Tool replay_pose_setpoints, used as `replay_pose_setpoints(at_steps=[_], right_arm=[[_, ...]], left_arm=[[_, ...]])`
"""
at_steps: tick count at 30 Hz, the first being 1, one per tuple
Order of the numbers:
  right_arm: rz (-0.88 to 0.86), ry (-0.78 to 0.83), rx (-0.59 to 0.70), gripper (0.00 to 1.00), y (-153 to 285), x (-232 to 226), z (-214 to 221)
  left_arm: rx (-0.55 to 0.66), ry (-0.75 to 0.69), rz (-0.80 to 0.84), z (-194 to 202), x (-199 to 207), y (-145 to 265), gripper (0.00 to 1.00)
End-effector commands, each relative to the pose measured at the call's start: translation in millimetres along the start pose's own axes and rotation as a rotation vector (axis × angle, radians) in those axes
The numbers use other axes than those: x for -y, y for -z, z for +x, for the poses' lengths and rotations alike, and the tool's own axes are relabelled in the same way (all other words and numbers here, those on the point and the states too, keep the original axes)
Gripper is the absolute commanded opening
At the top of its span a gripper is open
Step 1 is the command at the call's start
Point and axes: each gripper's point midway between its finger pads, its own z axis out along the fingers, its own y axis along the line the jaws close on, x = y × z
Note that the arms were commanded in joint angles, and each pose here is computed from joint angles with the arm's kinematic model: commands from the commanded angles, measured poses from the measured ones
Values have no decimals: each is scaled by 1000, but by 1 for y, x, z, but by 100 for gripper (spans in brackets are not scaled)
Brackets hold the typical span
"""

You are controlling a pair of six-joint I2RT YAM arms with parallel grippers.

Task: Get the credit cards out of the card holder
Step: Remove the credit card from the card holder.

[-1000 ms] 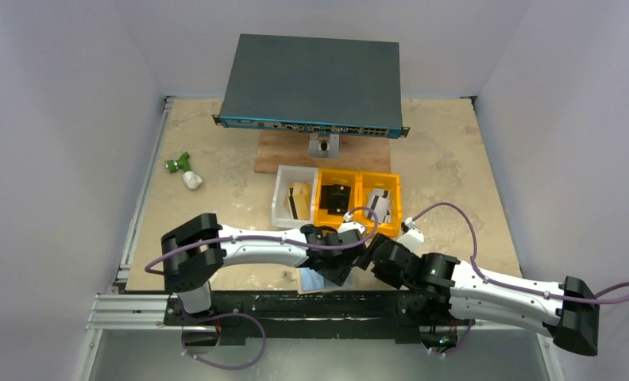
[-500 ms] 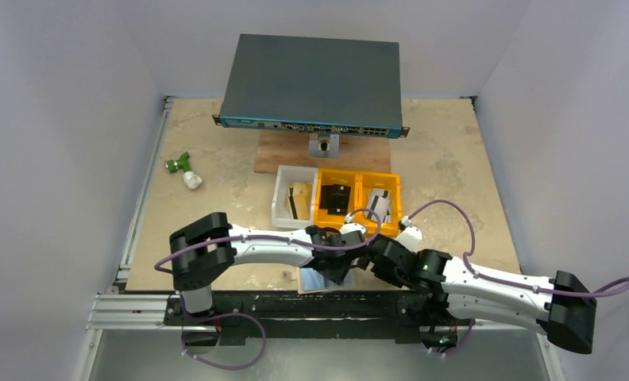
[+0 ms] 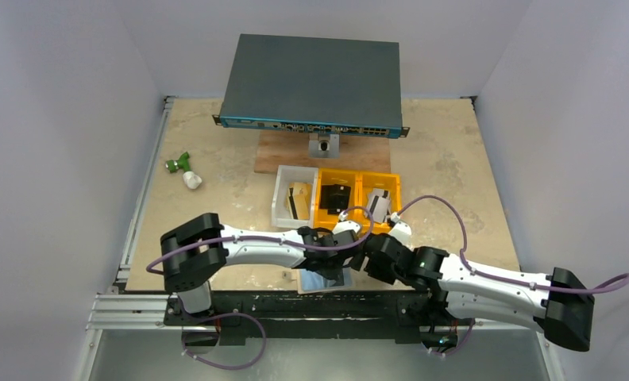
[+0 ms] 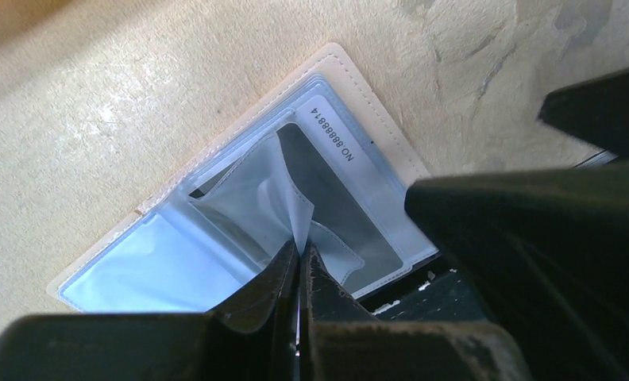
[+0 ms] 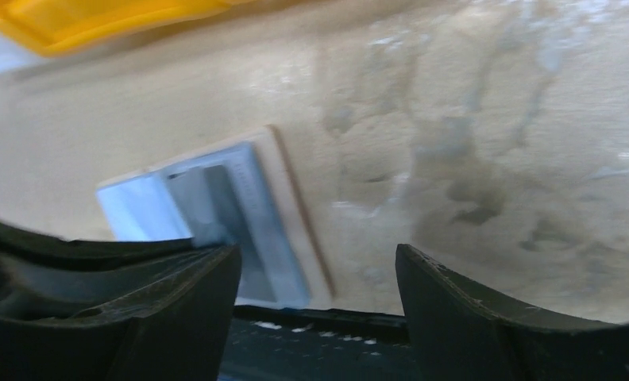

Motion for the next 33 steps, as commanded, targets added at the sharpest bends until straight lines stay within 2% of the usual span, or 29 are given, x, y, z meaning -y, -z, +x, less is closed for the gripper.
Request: replay_pose_setpoints(at_steps=[1, 10, 23, 27, 30, 33], right_arm=[[-228, -37, -11, 68, 20, -66, -9], [-325, -77, -109, 48, 11, -87, 12], [-343, -77, -159, 45, -10, -116, 23], [-322, -74, -165, 41, -18, -115, 27], [-322, -80, -161, 31, -20, -115, 26], [-312, -80, -150, 16, -21, -114, 25]], left_arm=[[-54, 20, 56, 22, -2, -6, 0], [9, 101, 198, 14, -5, 17, 0], [31, 143, 293, 19, -10, 26, 0], [38, 137, 298, 19, -10, 27, 0], [37, 136, 301, 19, -11, 27, 0], [40, 133, 303, 19, -11, 28, 0]])
